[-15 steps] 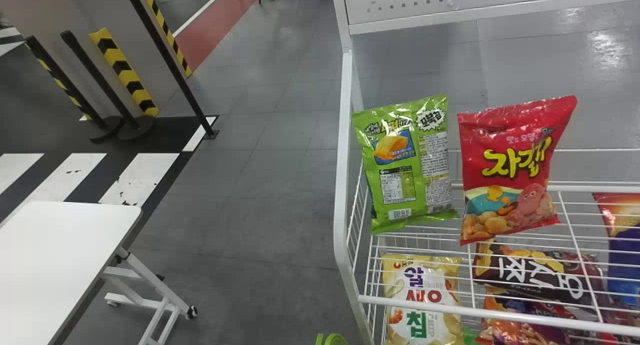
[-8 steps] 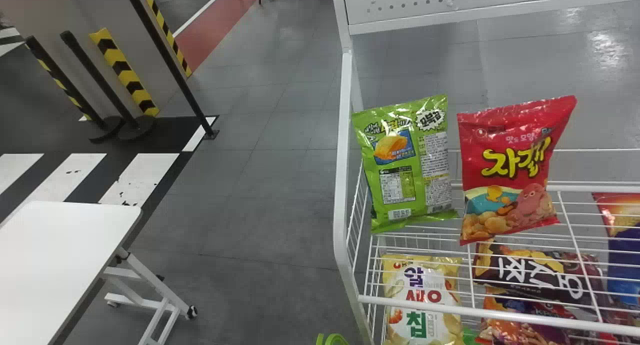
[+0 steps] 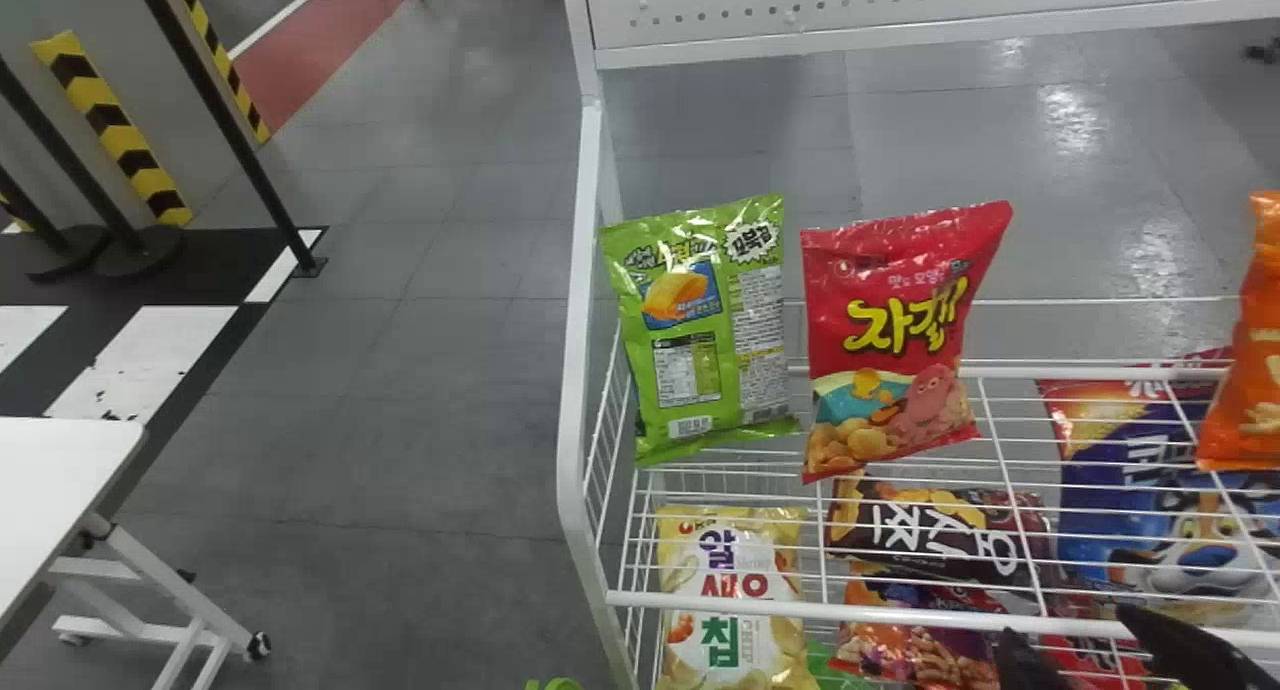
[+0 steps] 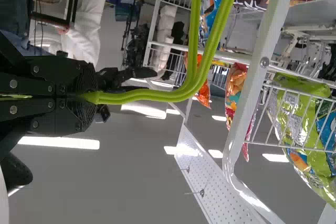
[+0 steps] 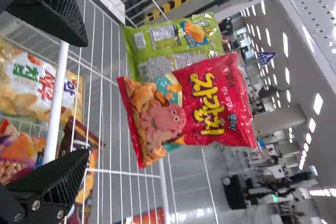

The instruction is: Hold basket handle with left hand then pick spicy shrimp crackers with right hand and place into basket

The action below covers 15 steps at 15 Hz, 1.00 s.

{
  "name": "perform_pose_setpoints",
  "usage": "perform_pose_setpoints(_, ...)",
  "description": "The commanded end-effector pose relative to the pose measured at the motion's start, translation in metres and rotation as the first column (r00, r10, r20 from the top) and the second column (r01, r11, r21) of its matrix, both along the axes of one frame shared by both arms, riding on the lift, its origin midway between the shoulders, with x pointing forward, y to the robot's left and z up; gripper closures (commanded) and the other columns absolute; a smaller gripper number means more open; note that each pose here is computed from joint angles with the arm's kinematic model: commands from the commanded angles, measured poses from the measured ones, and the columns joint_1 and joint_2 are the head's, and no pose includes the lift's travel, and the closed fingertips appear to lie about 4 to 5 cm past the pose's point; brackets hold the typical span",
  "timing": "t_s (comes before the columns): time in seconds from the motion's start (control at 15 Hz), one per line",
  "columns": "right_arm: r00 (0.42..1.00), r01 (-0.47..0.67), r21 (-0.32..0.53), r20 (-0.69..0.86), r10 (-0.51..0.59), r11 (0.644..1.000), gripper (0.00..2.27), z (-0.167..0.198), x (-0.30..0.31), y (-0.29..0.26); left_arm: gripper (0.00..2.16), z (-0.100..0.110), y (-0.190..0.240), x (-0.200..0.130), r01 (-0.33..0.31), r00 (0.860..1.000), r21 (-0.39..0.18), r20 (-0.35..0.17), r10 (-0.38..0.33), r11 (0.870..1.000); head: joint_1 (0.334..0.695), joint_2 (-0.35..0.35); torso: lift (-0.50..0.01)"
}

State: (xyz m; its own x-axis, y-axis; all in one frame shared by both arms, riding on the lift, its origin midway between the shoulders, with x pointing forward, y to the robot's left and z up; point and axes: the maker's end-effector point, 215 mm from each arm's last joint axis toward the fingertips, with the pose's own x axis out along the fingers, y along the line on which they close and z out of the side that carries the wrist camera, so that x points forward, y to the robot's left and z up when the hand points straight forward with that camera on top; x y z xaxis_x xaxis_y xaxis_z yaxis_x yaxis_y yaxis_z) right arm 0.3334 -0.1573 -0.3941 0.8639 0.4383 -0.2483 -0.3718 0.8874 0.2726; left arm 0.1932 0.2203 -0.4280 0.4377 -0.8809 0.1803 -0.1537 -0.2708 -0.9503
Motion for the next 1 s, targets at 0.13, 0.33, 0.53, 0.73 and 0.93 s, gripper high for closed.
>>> perform_pose_setpoints(0.13,0.99,0.076,-0.071,0.124,-0.067,0.995,0.09,-0.006,-0.006,-0.022,2.15,0.001,0.0,0.0,-0.002,1.0,-0.01,0.002,0.002,1.0,0.695,0.121,-0.01)
perform_pose_setpoints(0.33,0.982,0.109,-0.1,0.167,-0.091,0.989,0.09,-0.018,-0.015,-0.034,2.15,0.001,0.0,0.0,-0.003,1.0,-0.012,0.002,0.003,1.0,0.695,0.093,-0.01)
perform_pose_setpoints(0.53,0.976,0.141,-0.117,0.185,-0.117,0.983,0.09,-0.027,-0.02,-0.044,2.15,0.001,-0.002,-0.001,0.0,1.0,-0.014,0.003,0.0,1.0,0.695,0.06,-0.01)
perform_pose_setpoints(0.73,0.97,0.162,-0.131,0.205,-0.134,0.978,0.09,-0.034,-0.027,-0.055,2.15,0.001,-0.002,-0.001,0.001,1.0,-0.014,0.0,-0.001,1.0,0.695,0.033,-0.01)
perform_pose_setpoints(0.93,0.963,0.181,-0.137,0.226,-0.147,0.974,0.09,-0.03,-0.03,-0.061,2.15,0.001,-0.003,0.0,0.002,1.0,-0.016,0.001,-0.002,1.0,0.695,0.012,-0.01)
